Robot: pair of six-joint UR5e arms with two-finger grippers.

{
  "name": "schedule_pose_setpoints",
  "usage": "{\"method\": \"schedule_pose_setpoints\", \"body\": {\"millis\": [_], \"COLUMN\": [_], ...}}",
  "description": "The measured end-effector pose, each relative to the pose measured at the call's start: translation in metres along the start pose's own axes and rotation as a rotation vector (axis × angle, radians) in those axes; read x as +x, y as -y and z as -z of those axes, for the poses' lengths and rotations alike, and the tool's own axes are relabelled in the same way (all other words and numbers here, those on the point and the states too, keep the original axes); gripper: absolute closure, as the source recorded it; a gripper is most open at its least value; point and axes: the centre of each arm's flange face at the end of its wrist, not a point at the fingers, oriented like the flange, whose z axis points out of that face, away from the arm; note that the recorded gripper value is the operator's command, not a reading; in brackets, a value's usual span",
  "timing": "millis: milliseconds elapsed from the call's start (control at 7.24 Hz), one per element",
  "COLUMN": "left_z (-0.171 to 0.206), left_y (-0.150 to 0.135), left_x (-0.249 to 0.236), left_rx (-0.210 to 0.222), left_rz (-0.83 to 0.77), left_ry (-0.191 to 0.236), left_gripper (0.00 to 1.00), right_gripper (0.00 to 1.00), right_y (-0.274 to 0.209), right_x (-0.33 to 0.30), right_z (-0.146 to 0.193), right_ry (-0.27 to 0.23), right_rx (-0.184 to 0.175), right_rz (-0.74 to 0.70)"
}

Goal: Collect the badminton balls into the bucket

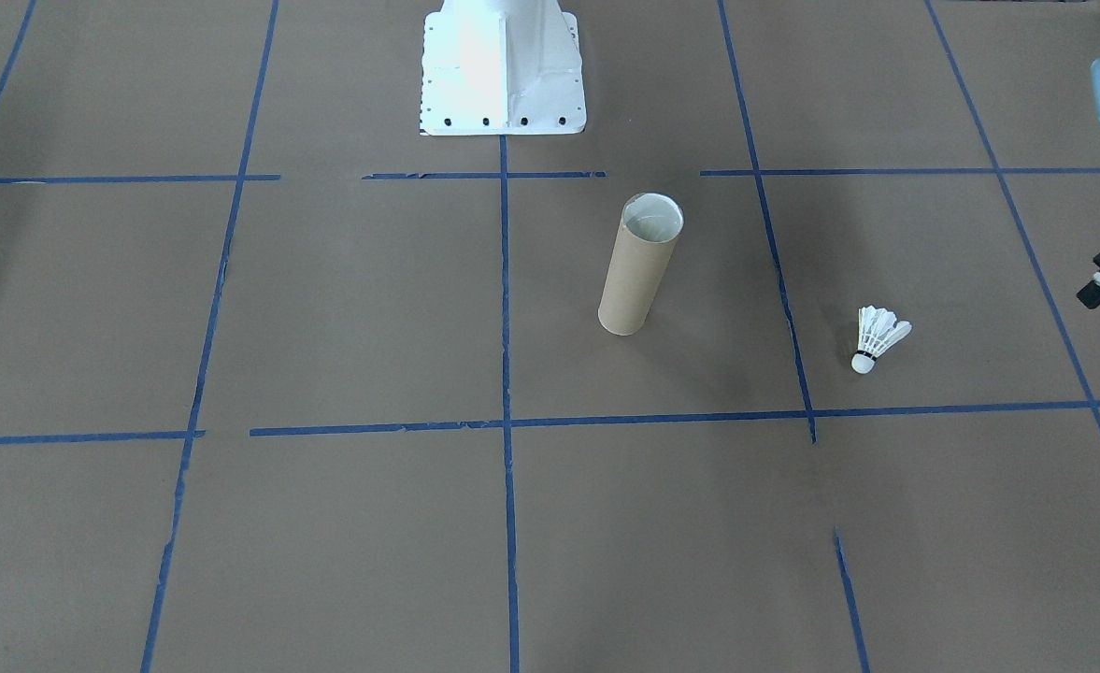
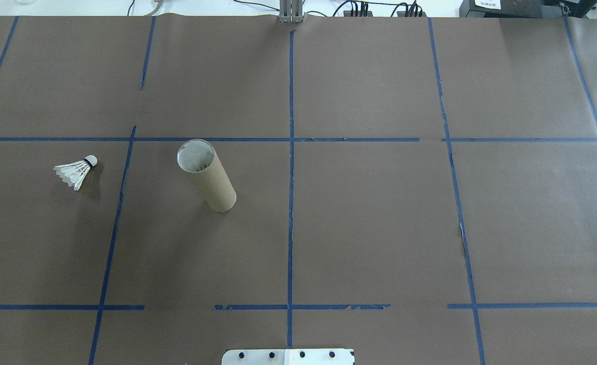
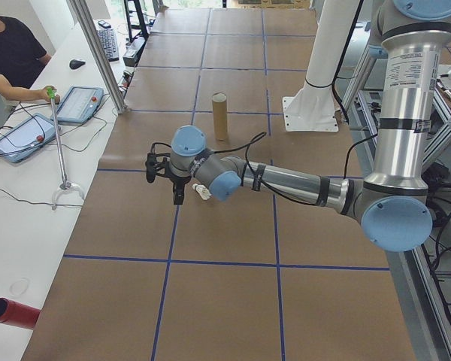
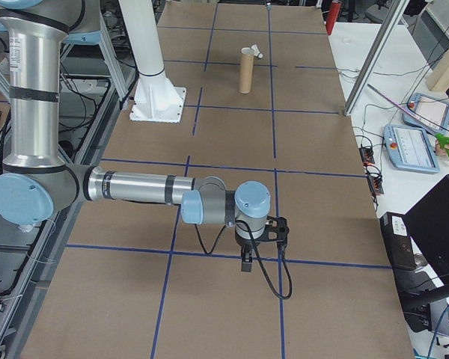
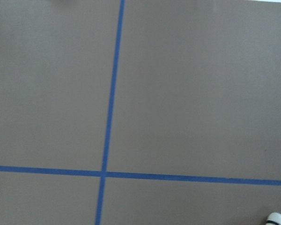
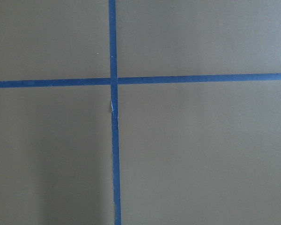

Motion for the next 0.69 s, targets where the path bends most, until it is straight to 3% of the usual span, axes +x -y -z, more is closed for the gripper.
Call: {"method": "schedule_pose_setpoints", "body": {"millis": [276, 691], "left_z": [-0.029, -0.103], "left_y": [-0.05, -0.116], "left_x": [0.006, 0.049], "left_rx": [-0.017, -0.015], "left_rz": [0.097, 0.225], "left_ry": [-0.1, -0.136], "left_gripper": [0.0, 0.0], "right_gripper": [0.0, 0.0], "right_y": [0.0, 0.0], "right_x": [0.0, 0.0], "right_z": [0.0, 0.0], "right_ry": [0.0, -0.001], "right_rx": [0.0, 0.0], "right_rz": [0.0, 0.0]}}
